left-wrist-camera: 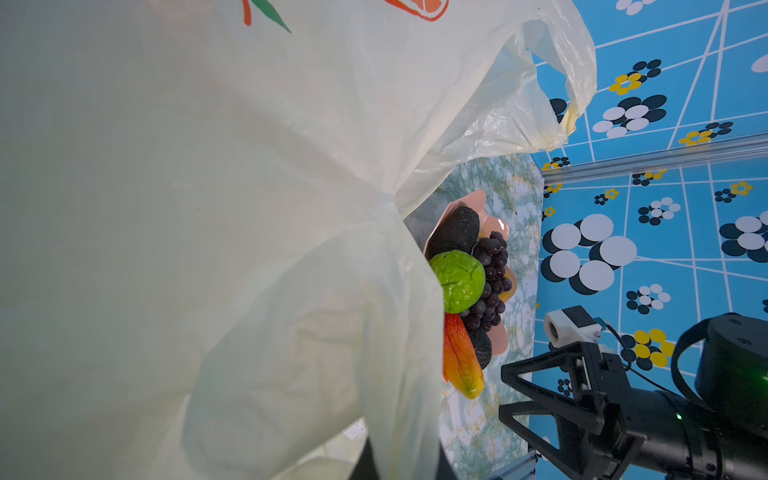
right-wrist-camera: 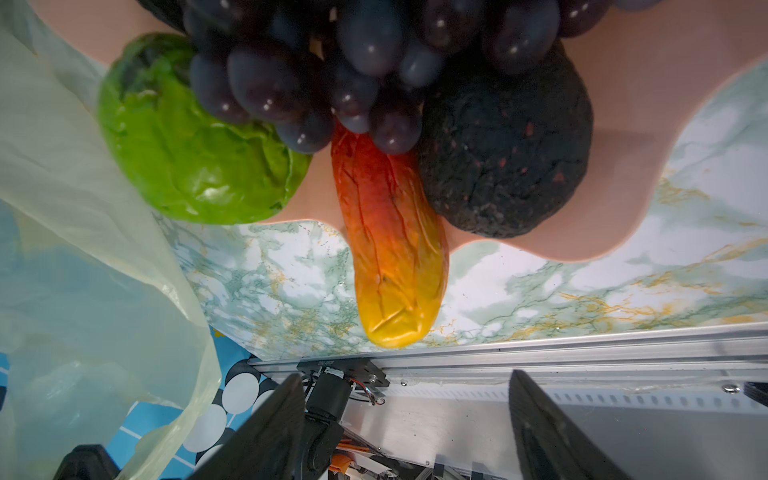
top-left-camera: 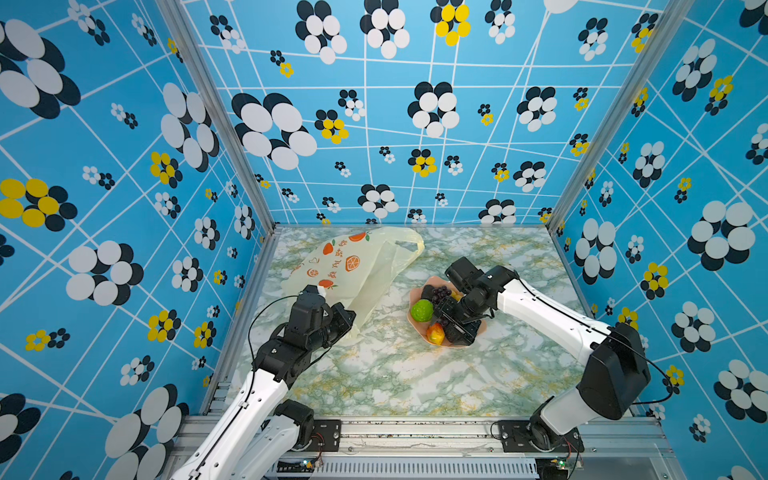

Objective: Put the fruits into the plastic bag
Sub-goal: 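Lower the right gripper onto the red-yellow papaya in the bowl and grasp it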

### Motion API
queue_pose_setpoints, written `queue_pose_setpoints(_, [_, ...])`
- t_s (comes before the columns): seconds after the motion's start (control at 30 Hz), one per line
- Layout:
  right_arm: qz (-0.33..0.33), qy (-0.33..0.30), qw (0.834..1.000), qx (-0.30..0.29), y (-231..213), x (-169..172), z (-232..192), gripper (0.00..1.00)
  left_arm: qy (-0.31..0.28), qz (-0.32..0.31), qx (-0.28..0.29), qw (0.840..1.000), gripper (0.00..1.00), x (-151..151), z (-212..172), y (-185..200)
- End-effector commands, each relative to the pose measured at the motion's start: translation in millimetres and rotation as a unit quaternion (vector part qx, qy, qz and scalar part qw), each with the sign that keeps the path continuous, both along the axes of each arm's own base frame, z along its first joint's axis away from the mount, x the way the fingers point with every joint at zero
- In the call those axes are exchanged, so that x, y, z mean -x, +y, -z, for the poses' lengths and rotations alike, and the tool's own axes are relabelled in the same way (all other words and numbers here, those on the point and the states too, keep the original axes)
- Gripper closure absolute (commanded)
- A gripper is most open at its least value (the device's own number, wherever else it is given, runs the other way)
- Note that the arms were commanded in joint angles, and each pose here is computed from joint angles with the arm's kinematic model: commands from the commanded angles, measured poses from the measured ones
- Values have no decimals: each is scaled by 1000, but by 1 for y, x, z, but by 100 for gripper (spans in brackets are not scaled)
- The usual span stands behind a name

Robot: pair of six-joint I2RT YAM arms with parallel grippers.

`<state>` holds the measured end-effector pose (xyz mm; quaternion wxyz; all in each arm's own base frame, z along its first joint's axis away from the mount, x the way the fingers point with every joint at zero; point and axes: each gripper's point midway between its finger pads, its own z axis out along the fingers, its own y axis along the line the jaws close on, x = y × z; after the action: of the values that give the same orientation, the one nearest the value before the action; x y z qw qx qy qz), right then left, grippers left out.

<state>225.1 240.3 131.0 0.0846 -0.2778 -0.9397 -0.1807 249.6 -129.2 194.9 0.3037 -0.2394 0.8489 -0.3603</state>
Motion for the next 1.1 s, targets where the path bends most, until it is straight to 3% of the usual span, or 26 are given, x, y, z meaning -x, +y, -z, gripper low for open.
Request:
queue_pose_setpoints(0.0, [3,9,1000,5,2,-1,0,23,10,-14,-3,1000,100,2,8,7])
queue_pose_setpoints(1.07, [-33,71,996,44,18,-3,42,41,29,-44,21,998,100,-1,19,31])
